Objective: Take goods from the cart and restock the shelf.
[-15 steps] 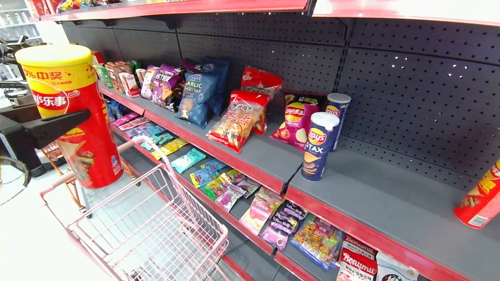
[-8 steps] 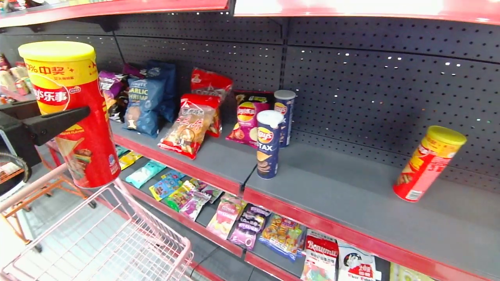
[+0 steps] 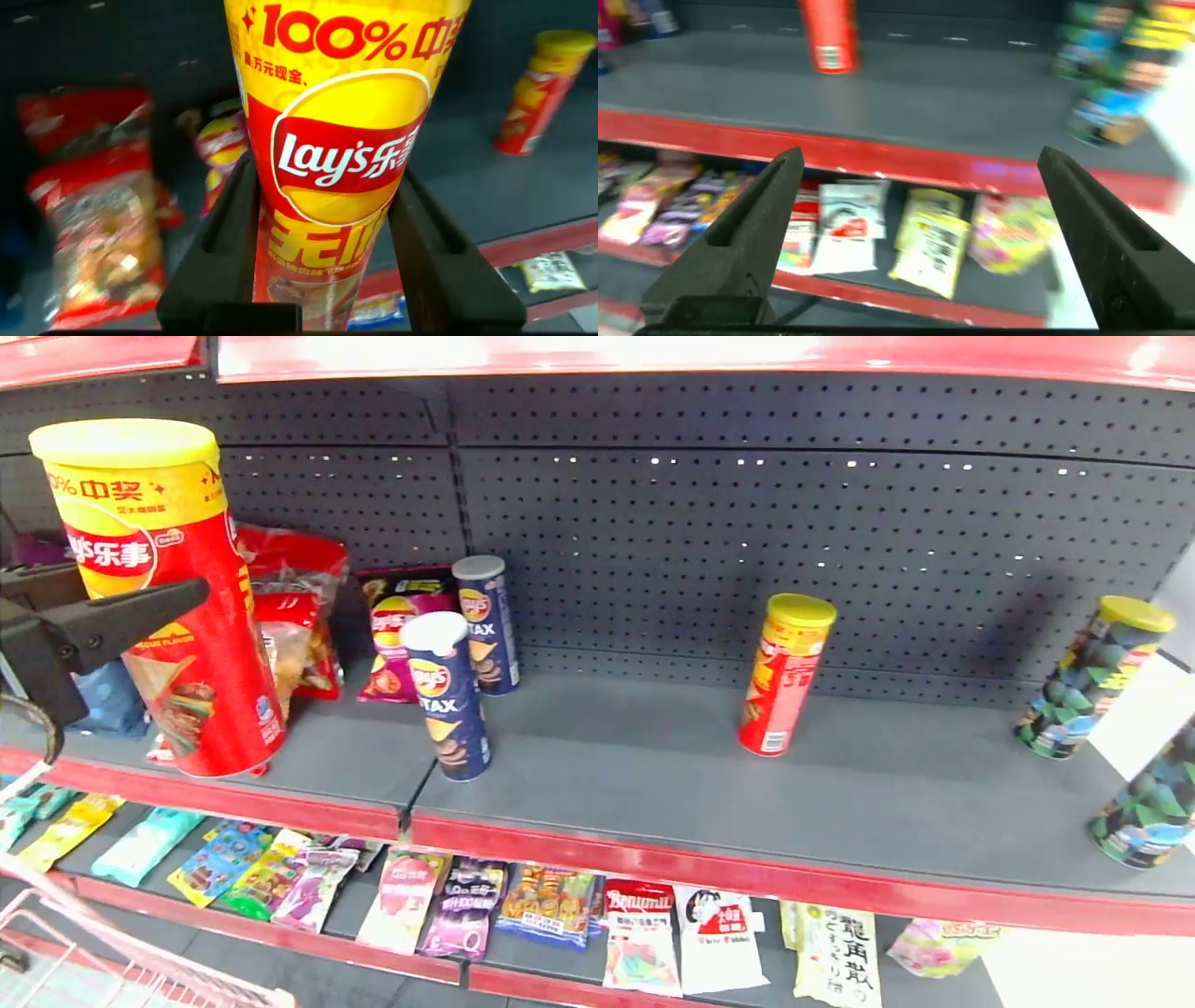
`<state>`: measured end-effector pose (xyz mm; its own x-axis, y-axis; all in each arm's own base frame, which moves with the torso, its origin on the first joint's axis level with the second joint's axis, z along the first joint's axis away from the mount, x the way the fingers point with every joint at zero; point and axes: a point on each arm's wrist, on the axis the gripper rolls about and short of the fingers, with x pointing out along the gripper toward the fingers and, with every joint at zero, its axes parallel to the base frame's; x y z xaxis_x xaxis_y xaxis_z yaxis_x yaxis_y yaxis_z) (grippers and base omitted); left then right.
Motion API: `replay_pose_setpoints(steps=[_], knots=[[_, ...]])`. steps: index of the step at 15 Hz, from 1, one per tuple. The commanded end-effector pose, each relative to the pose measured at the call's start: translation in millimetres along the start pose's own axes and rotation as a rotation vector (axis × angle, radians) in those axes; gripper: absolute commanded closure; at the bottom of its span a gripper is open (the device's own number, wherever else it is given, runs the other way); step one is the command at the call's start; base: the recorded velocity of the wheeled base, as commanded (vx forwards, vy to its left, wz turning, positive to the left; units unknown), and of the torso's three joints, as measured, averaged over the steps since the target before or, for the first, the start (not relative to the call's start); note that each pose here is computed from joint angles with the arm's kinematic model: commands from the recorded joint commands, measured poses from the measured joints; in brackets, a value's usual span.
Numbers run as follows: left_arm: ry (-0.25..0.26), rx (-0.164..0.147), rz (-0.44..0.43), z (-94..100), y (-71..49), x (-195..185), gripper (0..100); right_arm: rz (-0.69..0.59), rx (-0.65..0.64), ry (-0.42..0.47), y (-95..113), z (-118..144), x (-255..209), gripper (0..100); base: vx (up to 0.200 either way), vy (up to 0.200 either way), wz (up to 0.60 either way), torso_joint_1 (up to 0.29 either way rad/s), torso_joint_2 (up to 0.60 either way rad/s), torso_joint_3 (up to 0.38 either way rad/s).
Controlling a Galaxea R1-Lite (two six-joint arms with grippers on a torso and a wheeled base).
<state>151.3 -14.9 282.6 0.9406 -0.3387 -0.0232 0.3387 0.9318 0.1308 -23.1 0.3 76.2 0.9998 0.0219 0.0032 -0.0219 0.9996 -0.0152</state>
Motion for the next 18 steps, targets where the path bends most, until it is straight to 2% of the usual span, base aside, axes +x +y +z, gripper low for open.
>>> replay_pose_setpoints(steps=[1,3,5,6,8,11,12,13,14,15,16,18], knots=[[0.001,0.0,-0.006,-0.6,-0.7,-1,100,0.001,0.0,0.002,0,0,0,0,0.0,0.0,-0.6,0.002,0.01,0.007],[-0.003,0.001,-0.015,-1.3,-4.2,-8,100,0.001,0.0,0.002,0,0,0,0,0.0,0.0,0.0,0.0,0.0,0.0],[0.017,-0.003,-0.027,-11.4,-8.9,-14,100,0.0,0.001,0.002,0,0,0,0,0.0,0.0,0.0,0.0,0.0,0.0],[0.027,0.011,-0.029,-21.2,-12.6,-22,100,0.003,-0.005,0.002,0,0,0,0,0.0,0.0,0.0,0.0,0.0,0.0],[0.003,0.04,-0.098,-29.7,-26.1,-41,100,0.017,0.0,0.004,0,0,0,0,0.0,0.0,0.0,0.0,0.0,0.0],[-0.018,0.046,-0.186,-40.1,-40.1,-64,100,0.035,-0.009,0.006,1,0,0,0,0.0,0.0,0.0,0.0,0.0,0.0],[0.005,0.041,-0.204,-51.1,-44.4,-81,100,0.082,-0.003,-0.023,2,9,-1,0,0.0,0.0,0.0,0.0,0.0,0.0],[0.02,0.038,-0.192,-55.2,-45.5,-90,100,0.148,0.024,-0.002,2,45,3,0,0.0,0.0,0.0,0.0,0.0,0.0],[0.049,0.03,-0.134,-58.8,-44.3,-92,100,0.146,0.064,0.053,1,83,20,0,0.0,0.0,0.0,0.0,0.0,0.0],[0.073,0.018,-0.07,-63.7,-43.1,-92,100,0.163,0.063,0.083,1,104,35,0,0.0,0.0,0.0,0.0,0.0,0.0],[0.086,0.007,-0.048,-68.4,-43.1,-91,100,0.176,0.033,0.118,1,116,48,0,0.0,0.0,0.0,0.0,0.0,0.0],[0.098,0.006,-0.043,-71.9,-43.3,-90,100,0.178,-0.023,0.212,2,128,83,0,0.0,0.0,0.0,0.0,0.0,0.0]])
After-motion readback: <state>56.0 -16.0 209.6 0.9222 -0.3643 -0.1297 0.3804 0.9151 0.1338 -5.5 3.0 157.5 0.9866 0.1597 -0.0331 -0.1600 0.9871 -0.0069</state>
